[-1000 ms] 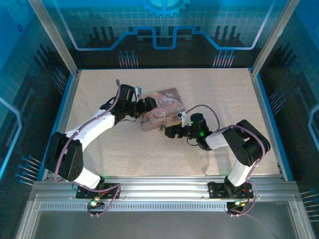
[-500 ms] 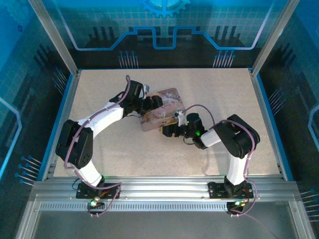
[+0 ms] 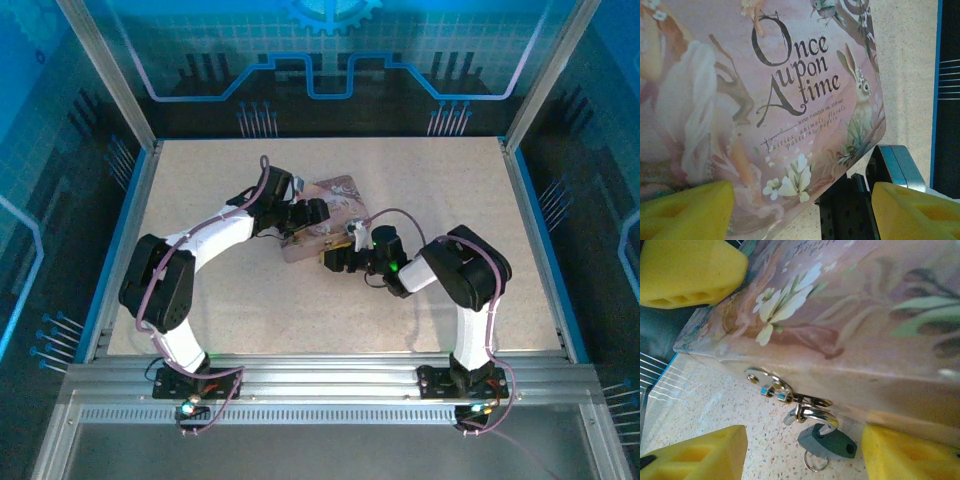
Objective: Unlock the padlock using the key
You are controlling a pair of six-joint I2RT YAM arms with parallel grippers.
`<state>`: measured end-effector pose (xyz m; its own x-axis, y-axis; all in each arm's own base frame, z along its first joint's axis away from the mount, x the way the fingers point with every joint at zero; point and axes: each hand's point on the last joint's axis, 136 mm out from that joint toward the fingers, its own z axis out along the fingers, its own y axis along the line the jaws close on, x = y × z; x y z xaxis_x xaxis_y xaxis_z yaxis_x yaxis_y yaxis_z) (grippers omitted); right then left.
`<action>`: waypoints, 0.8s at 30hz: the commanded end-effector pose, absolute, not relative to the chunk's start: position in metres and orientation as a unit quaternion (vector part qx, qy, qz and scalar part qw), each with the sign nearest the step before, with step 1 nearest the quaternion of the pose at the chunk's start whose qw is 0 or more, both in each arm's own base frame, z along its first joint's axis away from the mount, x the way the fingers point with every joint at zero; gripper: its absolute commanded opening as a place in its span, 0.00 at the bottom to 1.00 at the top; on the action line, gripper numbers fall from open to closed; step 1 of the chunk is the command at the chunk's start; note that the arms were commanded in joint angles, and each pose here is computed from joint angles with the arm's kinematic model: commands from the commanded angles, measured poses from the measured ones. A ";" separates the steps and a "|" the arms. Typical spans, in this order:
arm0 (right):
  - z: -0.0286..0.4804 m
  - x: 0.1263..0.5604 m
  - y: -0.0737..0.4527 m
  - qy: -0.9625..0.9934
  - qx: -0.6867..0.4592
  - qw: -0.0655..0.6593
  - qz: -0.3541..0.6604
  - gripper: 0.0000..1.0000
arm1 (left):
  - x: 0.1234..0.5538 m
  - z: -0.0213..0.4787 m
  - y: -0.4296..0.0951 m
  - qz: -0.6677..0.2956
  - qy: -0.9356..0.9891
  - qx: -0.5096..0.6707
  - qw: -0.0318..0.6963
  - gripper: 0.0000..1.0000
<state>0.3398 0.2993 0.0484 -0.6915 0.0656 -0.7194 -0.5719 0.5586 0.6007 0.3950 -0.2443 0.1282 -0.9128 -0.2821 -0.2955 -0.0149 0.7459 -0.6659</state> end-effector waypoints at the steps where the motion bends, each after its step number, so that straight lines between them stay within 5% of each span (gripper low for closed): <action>1: 0.064 0.343 0.312 0.776 -0.185 0.388 0.461 0.62 | 0.387 0.118 -0.244 -0.338 0.921 -0.075 0.180 0.74; 24: 0.069 0.341 0.315 0.759 -0.200 0.387 0.484 0.36 | 0.383 0.112 -0.244 -0.335 0.922 -0.078 0.175 0.73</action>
